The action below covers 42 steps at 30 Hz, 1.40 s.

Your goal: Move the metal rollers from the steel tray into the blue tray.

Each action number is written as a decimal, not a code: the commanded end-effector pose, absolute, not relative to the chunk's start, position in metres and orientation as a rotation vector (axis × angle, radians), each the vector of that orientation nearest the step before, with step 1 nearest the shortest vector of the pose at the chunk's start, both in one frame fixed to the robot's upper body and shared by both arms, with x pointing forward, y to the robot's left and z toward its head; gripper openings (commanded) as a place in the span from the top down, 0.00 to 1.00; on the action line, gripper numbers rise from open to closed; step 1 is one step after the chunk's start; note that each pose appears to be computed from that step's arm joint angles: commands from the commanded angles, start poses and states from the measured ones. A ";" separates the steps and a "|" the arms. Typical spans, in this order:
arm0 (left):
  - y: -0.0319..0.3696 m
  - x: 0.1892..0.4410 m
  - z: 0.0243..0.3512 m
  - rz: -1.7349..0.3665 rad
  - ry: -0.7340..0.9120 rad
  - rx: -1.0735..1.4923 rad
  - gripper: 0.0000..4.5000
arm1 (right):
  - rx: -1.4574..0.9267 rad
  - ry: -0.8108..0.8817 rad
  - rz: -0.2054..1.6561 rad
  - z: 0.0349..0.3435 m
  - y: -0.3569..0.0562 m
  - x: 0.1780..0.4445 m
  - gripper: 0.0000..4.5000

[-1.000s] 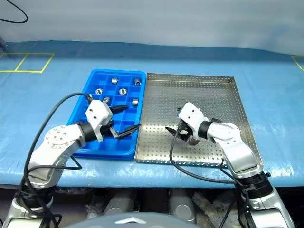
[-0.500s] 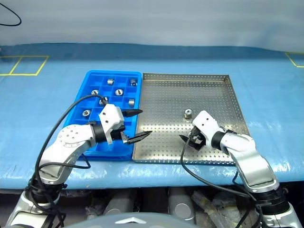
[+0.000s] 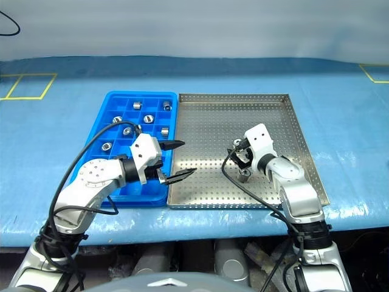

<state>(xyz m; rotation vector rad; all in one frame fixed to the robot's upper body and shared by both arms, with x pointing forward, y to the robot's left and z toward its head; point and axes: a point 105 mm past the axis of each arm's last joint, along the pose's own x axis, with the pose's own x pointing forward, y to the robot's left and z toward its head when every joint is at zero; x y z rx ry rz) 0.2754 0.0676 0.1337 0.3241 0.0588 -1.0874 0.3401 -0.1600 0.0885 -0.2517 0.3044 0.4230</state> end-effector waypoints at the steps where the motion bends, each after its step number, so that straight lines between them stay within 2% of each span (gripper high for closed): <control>1: 0.065 0.270 0.144 -1.094 0.004 0.343 0.04 | -0.264 0.285 0.384 0.089 -0.158 0.350 0.00; 13: 0.066 0.269 0.144 -1.084 0.006 0.356 0.04 | -0.247 0.319 0.337 0.076 -0.158 0.358 0.00; 16: 0.065 0.268 0.144 -1.084 0.007 0.359 0.04 | -0.236 0.313 0.295 0.076 -0.163 0.360 0.13; 20: 0.065 0.268 0.144 -1.083 0.009 0.360 0.04 | -0.235 0.304 0.290 0.076 -0.163 0.361 0.41; 28: 0.066 0.268 0.142 -1.077 0.015 0.360 0.04 | -0.233 0.297 0.300 0.077 -0.159 0.364 0.41; 32: 0.067 0.267 0.142 -1.072 0.016 0.359 0.04 | -0.234 0.295 0.300 0.077 -0.159 0.365 0.60; 33: 0.068 0.267 0.142 -1.070 0.016 0.358 0.04 | -0.234 0.292 0.301 0.078 -0.158 0.365 0.62; 38: 0.070 0.266 0.142 -1.063 0.022 0.355 0.04 | -0.233 0.271 0.318 0.083 -0.153 0.366 0.62; 42: 0.079 0.261 0.142 -1.040 0.036 0.366 0.04 | -0.217 0.217 0.422 0.098 -0.135 0.362 0.62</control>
